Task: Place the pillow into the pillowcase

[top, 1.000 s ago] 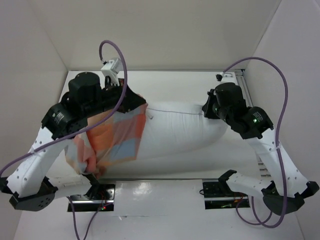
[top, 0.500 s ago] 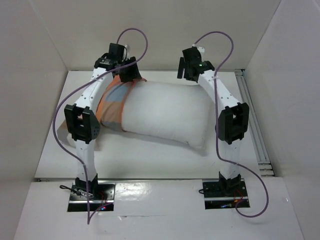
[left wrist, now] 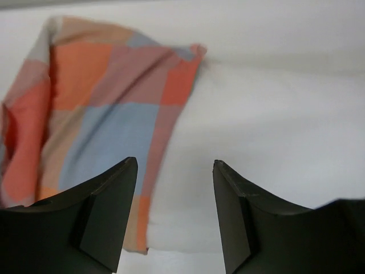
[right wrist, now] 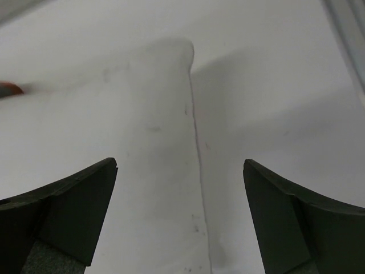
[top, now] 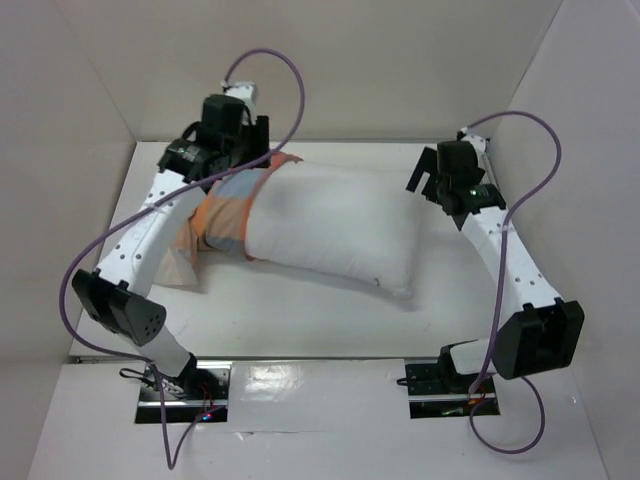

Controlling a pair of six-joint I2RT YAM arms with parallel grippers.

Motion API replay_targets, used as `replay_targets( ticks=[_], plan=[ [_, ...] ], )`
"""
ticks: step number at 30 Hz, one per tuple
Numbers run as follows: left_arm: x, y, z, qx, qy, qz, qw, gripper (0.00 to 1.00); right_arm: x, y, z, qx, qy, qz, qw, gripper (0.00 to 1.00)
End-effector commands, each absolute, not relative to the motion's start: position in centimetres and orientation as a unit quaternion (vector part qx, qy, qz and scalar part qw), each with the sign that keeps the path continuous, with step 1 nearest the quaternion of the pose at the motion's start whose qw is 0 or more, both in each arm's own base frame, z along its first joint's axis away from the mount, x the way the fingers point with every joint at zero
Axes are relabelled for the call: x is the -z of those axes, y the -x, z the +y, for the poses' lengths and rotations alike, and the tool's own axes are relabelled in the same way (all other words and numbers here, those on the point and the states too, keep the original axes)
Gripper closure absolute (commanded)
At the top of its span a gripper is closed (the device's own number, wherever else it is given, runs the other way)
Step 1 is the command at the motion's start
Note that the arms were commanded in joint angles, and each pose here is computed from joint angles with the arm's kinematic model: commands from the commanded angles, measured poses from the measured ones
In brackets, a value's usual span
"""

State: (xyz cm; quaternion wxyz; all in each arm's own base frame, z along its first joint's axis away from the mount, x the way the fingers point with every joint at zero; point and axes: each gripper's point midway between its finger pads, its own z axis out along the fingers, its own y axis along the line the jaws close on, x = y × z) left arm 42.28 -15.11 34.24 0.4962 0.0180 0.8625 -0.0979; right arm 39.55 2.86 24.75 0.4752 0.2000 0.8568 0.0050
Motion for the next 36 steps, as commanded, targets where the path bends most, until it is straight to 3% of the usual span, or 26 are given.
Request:
replay_targets(
  ticks=[1,4,9,18,22,24,27,28,29,31,34,36],
  plan=[
    [-26.2,-42.2,-14.2,-0.015,-0.021,0.903,0.428,0.32,-19.8,-37.2,4.0,-0.039,-0.198,0.884,0.422,0.01],
    [-24.7,-41.5,-12.3,-0.06,0.034,0.901,0.429,0.32,-17.4,-35.5,4.7,-0.059,-0.188,0.9,0.388,0.01],
    [-23.9,-41.4,-11.8,-0.05,0.05,0.892,0.447,0.33,-15.1,-33.9,6.6,-0.108,-0.166,0.914,0.355,0.0],
    [-21.1,-41.1,-9.4,-0.109,0.097,0.901,0.408,0.41,-12.3,-33.1,8.5,-0.15,-0.143,0.924,0.321,0.04],
    [-21.8,-40.5,-8.6,-0.106,0.104,0.897,0.416,0.51,-11.8,-33.3,8.5,-0.147,-0.139,0.927,0.317,0.21],
    [-21.7,-40.5,-8.4,-0.102,0.107,0.898,0.414,0.58,-11.6,-33.5,8.5,-0.147,-0.139,0.927,0.317,0.23],
    [-21.2,-40.8,-8.8,-0.086,0.1,0.904,0.406,0.8,-11.5,-33.8,8.9,-0.157,-0.135,0.925,0.317,0.24],
    [-21.8,-41.1,-9.5,-0.067,0.087,0.906,0.409,0.91,-11.8,-33.8,9.7,-0.178,-0.127,0.924,0.315,0.31],
    [-22.1,-41.1,-10.0,-0.054,0.078,0.908,0.409,1.0,-11.8,-33.9,10.1,-0.191,-0.121,0.921,0.319,0.62],
    [-23.1,-40.6,-13.0,0.003,0.025,0.913,0.407,1.0,-13.0,-33.9,11.6,-0.23,-0.113,0.91,0.326,0.97],
    [-26.8,-39.4,-20.0,0.109,-0.066,0.894,0.429,1.0,-15.8,-34.8,14.9,-0.293,-0.098,0.882,0.356,1.0],
    [-29.3,-36.7,-26.8,0.229,-0.14,0.871,0.411,1.0,-18.3,-36.3,17.2,-0.312,-0.085,0.866,0.382,1.0]
  ],
)
